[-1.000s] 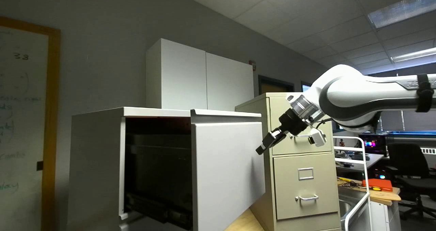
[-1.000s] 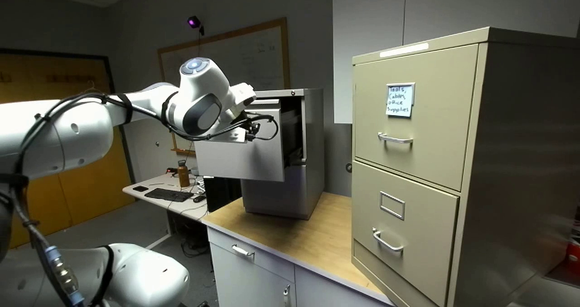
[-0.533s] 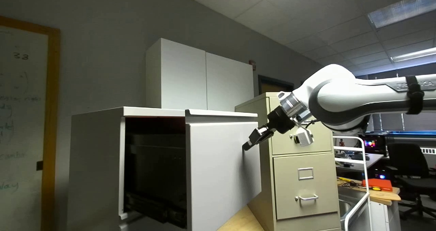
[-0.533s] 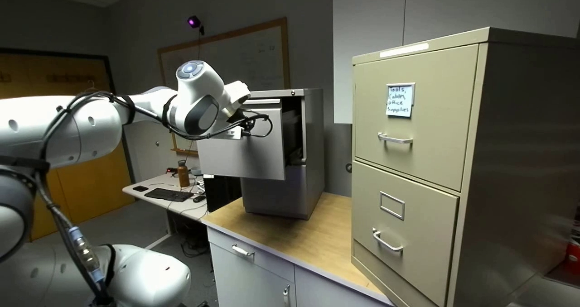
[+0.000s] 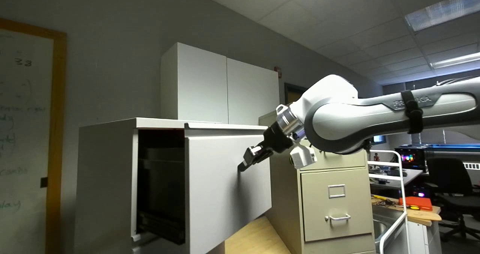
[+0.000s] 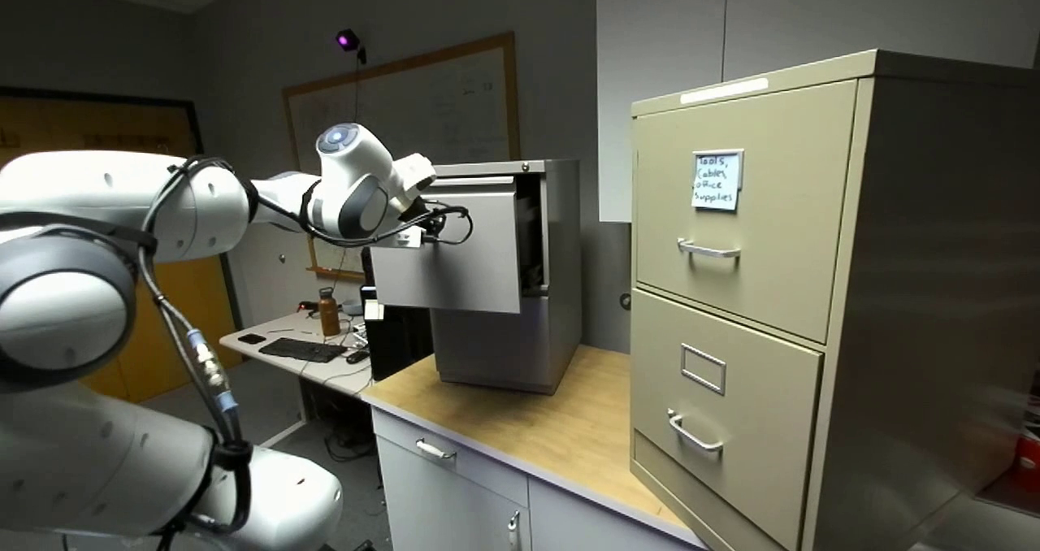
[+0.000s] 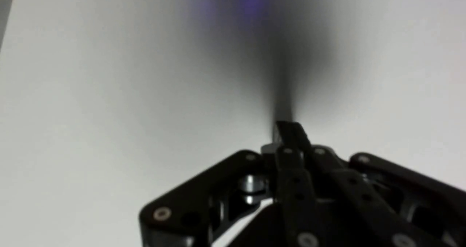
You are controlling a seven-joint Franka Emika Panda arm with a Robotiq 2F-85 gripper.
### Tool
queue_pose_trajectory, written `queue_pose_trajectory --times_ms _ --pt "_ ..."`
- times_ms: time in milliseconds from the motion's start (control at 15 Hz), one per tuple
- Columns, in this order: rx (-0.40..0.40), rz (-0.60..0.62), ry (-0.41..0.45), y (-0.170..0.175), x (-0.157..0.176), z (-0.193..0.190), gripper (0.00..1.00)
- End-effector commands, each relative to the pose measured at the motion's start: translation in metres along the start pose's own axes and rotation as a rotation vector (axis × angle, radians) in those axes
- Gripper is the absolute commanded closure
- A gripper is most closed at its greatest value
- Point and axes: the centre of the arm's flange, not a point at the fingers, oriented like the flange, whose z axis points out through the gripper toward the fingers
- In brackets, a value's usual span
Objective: Close the top drawer on the left
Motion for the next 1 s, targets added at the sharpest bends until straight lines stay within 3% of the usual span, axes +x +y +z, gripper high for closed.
queue_pose_trajectory --times_ms 0,467,933 --pt "-0.019 0.0 0.002 -0.025 0.042 0.04 0.98" --pt "-0.093 0.02 0.015 -0.028 0.103 0.091 0.98" --pt "-0.073 0.114 -0.051 -0.016 0.159 0.158 0.98"
